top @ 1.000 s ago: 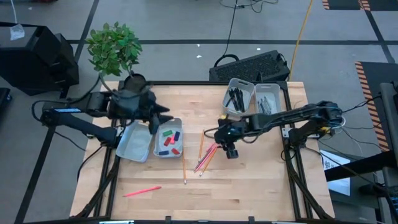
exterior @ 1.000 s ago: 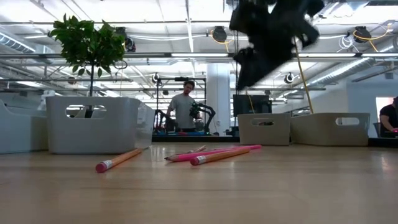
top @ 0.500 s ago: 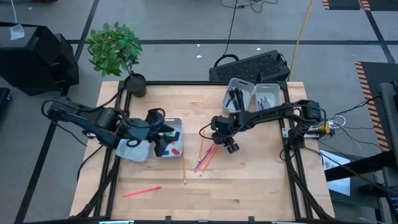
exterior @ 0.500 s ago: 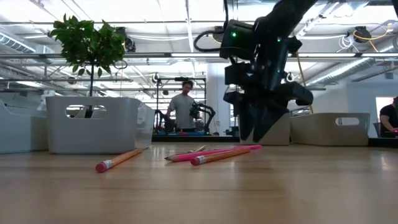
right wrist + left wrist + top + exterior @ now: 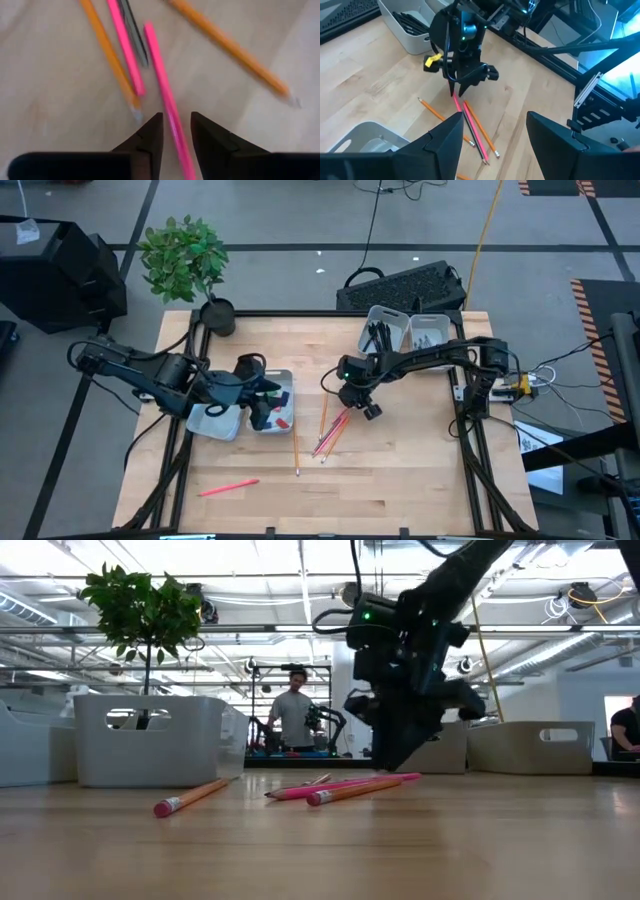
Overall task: Sort crayons/erasers/pens/pencils in bins
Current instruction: Put the pink pencil into the bottom left gray bin
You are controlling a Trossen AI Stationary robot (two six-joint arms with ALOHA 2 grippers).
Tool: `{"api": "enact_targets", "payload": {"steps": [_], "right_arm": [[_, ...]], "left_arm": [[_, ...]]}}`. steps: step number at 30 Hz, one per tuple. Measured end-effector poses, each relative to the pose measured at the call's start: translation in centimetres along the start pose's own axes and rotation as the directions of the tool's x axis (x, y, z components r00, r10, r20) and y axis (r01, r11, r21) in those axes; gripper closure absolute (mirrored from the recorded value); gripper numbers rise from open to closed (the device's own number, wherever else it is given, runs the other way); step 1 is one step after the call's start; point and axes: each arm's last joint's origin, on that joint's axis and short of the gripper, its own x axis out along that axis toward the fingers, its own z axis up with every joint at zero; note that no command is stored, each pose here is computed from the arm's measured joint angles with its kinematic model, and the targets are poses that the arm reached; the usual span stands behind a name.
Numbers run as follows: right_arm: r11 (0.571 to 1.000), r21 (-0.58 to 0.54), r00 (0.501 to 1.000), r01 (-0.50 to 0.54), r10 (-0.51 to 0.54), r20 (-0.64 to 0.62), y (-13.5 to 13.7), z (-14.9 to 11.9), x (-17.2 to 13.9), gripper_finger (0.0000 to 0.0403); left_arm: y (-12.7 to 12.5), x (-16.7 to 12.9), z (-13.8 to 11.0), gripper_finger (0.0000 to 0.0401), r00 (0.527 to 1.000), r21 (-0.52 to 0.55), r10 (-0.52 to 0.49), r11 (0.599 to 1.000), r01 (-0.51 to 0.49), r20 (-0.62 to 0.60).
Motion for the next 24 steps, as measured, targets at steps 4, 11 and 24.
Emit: {"api": "enact_targets", "payload": {"steps": [4,11,24], "right_arm": [[1.0,-0.015,0.999,-0.009,0.01,0.038,-0.4,0.0,1.4,0.0329],[0.998,-0.035,0.989,-0.054,0.058,0.138,-1.0,0.0,3.2,0.0349],[1.0,0.009,0.953,-0.017,0.014,0.302,1.0,-3.7,6.0,0.0358]], "left_arm": [[0.0,0.0,0.0,0.0184,1.0,-0.023,0.003,1.0,-0.003,-0.002],[0.0,0.0,0.0,0.0185,1.0,-0.063,0.008,0.998,-0.008,0.004],[0.1,0.0,0.1,0.0185,0.999,-0.089,0.04,0.995,-0.037,0.034]]}}
